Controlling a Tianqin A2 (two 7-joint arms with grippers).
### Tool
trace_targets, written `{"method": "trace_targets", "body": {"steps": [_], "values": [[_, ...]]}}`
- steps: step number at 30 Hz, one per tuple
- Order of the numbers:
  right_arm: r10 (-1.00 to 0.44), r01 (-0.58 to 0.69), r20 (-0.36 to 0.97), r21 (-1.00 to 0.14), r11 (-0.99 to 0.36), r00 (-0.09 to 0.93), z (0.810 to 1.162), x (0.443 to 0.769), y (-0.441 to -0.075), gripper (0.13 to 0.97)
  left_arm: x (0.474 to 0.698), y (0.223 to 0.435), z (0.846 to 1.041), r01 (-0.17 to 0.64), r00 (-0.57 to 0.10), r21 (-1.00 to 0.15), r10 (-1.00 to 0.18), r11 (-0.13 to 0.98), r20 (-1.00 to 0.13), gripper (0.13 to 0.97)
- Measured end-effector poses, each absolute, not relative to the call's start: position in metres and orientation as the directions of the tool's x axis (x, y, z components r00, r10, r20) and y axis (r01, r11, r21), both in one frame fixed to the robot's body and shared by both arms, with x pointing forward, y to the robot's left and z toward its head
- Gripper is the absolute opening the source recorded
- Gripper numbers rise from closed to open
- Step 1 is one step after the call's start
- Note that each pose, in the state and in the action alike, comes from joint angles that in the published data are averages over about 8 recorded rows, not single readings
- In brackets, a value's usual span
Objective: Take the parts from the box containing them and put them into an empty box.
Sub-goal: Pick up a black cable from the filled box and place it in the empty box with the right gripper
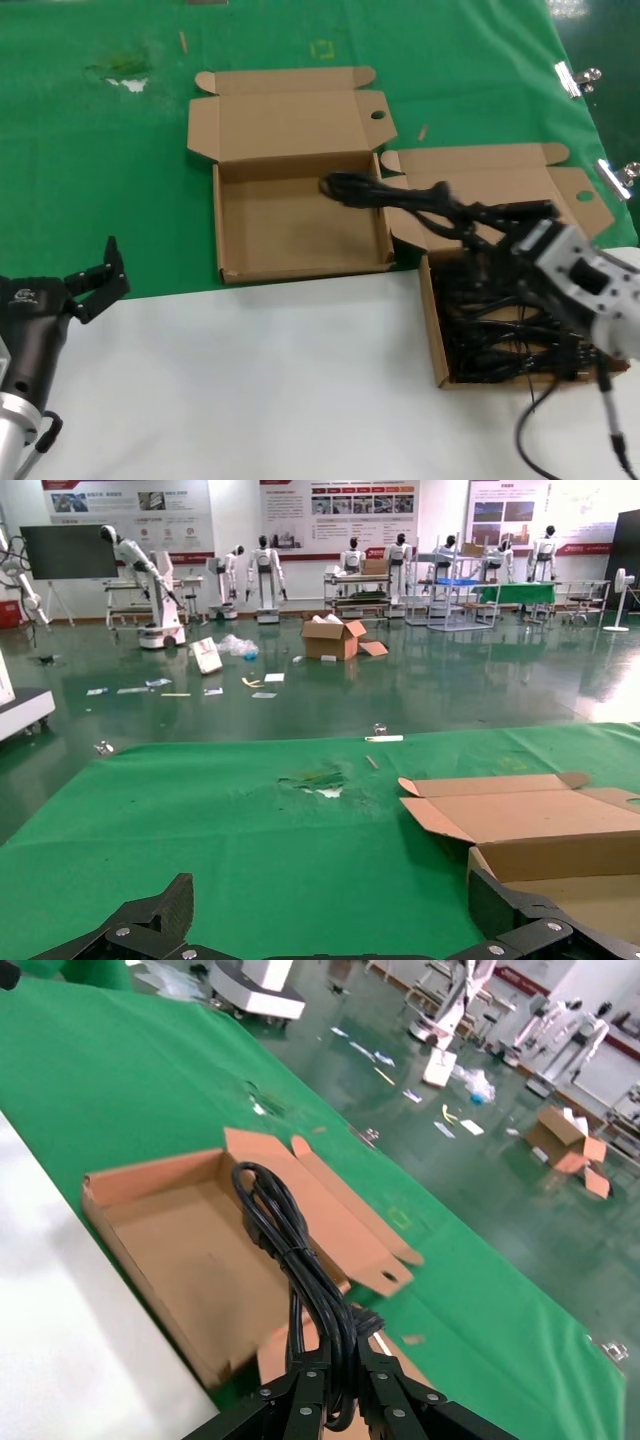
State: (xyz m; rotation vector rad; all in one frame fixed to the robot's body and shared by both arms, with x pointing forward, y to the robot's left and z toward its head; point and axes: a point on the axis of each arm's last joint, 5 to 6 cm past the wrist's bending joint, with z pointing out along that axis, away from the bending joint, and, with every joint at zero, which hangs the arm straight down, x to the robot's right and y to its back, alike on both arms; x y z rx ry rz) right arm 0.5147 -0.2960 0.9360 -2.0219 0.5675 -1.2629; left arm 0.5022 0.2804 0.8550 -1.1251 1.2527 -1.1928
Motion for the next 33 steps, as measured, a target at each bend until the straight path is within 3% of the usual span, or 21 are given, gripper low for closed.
{"method": "trace_targets", "body": {"steps": [20,33], "values": [[-0.648,-0.007,0.642,-0.708,-0.706,0.411,0.892,0.584,-0.239,0.173,0.502,0.28,0.855,0.022,-0.035,-0.997,-0.997,0.07,-0.071,0.966],[-0.619,0.022,0.662,-0.69,-0.723,0.422,0.883,0.597,-0.21,0.173,0.502,0.28,0.855,0.022,-0.035,-0.997,-0.997,0.07,-0.071,0.966]]}}
